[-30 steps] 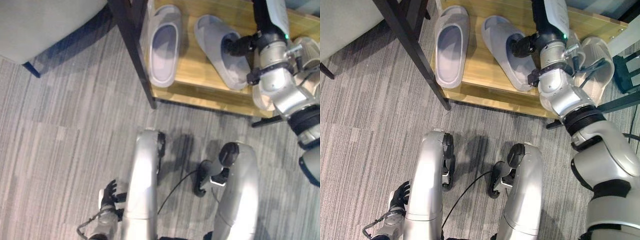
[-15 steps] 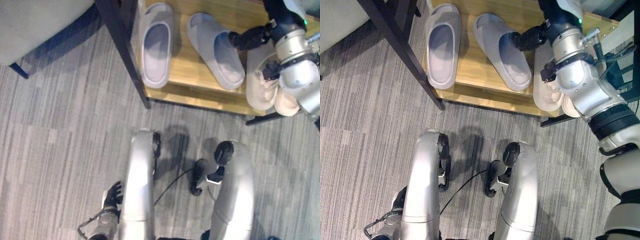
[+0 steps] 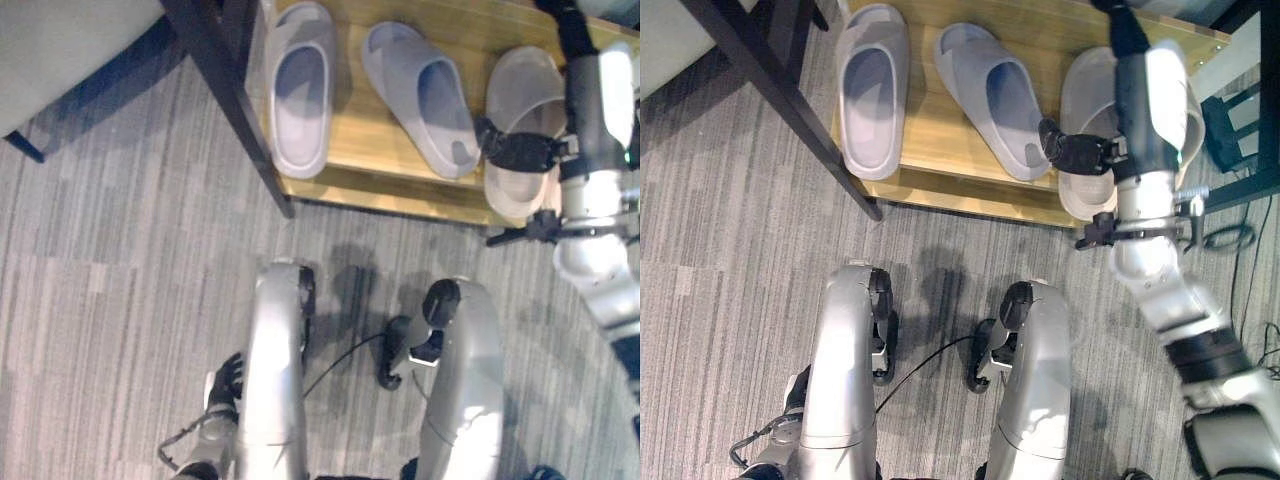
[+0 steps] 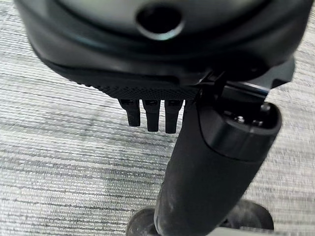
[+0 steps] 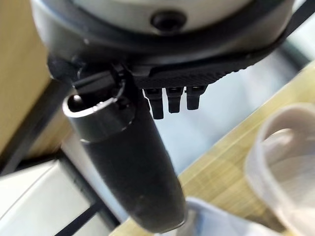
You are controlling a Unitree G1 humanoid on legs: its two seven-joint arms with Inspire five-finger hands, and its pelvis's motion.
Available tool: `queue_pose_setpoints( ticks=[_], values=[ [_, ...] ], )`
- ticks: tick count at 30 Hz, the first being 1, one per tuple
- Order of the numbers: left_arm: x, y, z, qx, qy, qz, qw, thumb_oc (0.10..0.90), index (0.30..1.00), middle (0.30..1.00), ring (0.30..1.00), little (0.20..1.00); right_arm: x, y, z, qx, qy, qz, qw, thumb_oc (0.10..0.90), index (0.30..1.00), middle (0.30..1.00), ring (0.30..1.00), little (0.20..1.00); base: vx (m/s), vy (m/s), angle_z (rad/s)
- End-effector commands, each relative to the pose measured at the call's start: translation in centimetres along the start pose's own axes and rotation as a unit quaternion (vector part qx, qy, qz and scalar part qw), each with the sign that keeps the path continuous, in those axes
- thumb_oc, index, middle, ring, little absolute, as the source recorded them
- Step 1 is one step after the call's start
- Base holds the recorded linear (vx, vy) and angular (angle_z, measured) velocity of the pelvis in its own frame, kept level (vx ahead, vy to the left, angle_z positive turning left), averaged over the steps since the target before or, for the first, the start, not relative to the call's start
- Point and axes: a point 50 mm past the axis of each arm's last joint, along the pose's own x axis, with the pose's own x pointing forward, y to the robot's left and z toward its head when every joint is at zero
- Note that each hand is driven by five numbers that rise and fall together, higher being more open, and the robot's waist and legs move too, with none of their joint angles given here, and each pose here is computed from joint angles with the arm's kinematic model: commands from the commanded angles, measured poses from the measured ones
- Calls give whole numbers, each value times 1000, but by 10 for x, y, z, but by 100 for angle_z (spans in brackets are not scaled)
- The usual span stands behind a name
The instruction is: Arrange the slippers neatly on the shoe rack.
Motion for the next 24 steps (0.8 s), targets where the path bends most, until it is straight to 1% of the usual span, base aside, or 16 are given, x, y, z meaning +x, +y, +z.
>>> queue_pose_setpoints(
  ticks=[1,7,11,13,16,19,20,21,22,23,24],
  values=[
    [-17,4,-38,33,43,17,998,800,900,900,900,900,22,-39,48,12,-136,-107,985,800,900,900,900,900,0,0,0],
    [-17,5,-38,33,42,24,998,800,900,900,900,900,11,-30,49,-10,-145,-81,986,800,900,900,900,900,0,0,0],
    [-16,5,-37,33,38,31,998,800,900,900,900,900,5,-30,65,-22,-191,-72,979,800,900,900,900,900,0,0,0],
    [-17,4,-39,36,39,29,998,800,900,900,900,900,2,-33,76,-52,-227,-71,970,800,900,900,900,900,0,0,0],
    [-19,4,-41,40,39,27,998,800,900,900,900,900,-2,-32,81,-74,-248,-54,965,800,900,900,900,900,0,0,0],
    [-19,4,-42,43,42,26,998,800,900,900,900,900,-3,-28,79,-67,-237,-35,969,800,900,900,900,900,0,0,0],
    [-19,2,-41,41,42,22,998,800,900,900,900,900,-4,-22,71,-65,-216,-11,974,800,900,900,900,900,0,0,0],
    [-18,-1,-39,37,37,16,999,800,900,900,900,900,-4,-14,50,-96,-173,18,980,800,900,900,900,900,0,0,0],
    [-18,-1,-39,36,37,16,999,800,900,900,900,900,-3,-13,49,-95,-173,18,980,800,900,900,900,900,0,0,0],
    [-18,-6,-36,32,34,10,999,800,900,900,900,900,-5,-2,32,-103,-135,34,985,800,900,900,900,900,0,0,0],
    [-18,-6,-36,32,34,10,999,800,900,900,900,900,-5,-2,32,-103,-136,34,985,800,900,900,900,900,0,0,0]
  ],
)
